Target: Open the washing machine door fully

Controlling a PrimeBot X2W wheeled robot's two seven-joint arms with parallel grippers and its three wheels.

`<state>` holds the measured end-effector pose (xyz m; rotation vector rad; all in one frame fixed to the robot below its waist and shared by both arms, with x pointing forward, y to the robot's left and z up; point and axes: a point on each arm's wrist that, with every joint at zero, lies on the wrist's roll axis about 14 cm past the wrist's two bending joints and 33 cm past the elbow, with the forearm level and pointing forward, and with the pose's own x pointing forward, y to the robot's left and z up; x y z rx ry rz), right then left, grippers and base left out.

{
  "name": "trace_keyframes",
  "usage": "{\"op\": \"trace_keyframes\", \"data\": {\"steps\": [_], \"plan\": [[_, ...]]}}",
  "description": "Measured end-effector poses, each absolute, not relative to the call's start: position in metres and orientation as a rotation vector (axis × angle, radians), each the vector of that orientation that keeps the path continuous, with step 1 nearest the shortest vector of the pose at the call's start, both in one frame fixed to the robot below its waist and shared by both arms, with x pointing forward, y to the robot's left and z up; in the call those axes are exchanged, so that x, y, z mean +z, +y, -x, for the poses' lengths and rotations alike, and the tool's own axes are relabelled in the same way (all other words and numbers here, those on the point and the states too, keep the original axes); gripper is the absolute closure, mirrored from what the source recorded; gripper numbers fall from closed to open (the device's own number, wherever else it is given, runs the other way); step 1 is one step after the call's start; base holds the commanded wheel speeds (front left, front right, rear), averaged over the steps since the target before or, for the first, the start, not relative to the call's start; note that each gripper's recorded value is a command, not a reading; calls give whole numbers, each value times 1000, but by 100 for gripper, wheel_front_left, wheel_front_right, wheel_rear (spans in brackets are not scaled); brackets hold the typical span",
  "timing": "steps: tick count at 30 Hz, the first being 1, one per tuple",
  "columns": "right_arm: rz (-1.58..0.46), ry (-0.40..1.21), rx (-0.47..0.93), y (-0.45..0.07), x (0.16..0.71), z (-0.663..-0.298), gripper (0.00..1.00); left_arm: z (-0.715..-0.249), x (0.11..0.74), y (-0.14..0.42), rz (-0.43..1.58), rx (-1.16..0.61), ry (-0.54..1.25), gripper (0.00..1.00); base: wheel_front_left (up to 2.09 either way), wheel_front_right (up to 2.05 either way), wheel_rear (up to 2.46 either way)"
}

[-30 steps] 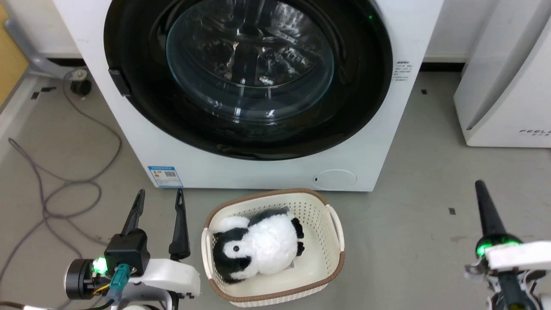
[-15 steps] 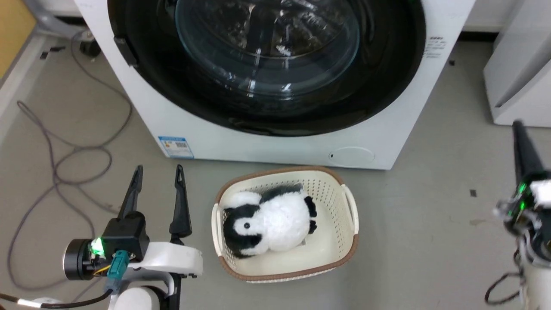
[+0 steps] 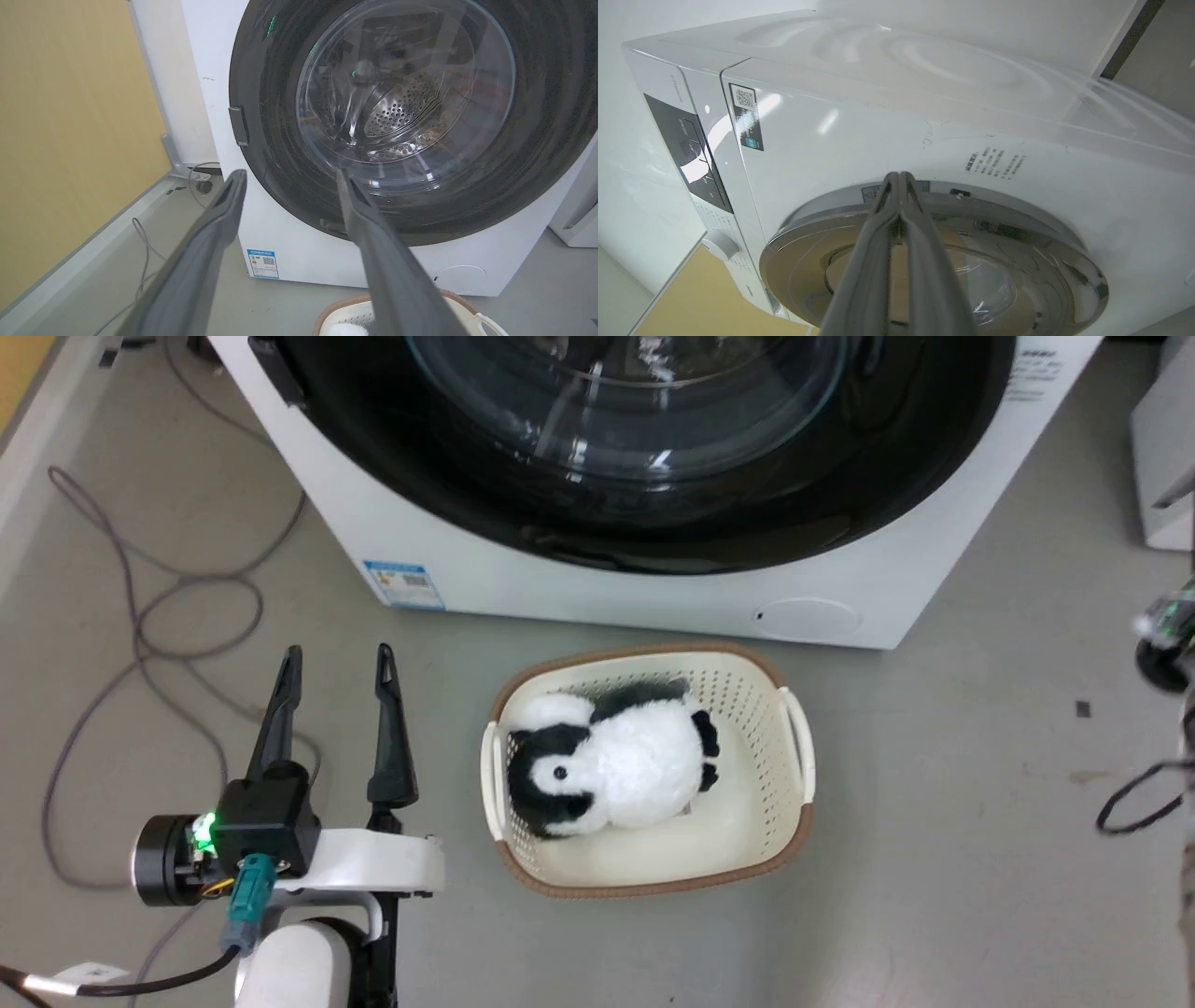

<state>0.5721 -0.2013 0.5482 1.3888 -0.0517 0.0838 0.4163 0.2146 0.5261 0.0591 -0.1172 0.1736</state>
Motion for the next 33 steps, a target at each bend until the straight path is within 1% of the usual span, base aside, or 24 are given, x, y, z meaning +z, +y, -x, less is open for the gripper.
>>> {"op": "trace_keyframes", "data": {"steps": [5,10,19,26,33], "plan": [[-1407,-33,95,-195,548,-600,100,-421,522,218,-64,188,-115,0,0,0,0],[-1410,7,133,-179,549,-626,100,-426,518,223,-69,211,-110,0,0,0,0],[-1443,91,200,-143,544,-660,100,-432,512,230,-76,239,-107,0,0,0,0],[-1488,177,257,-119,534,-672,100,-432,510,237,-79,267,-111,0,0,0,0],[-1462,248,306,-113,532,-668,100,-431,515,239,-80,279,-127,0,0,0,0]]}}
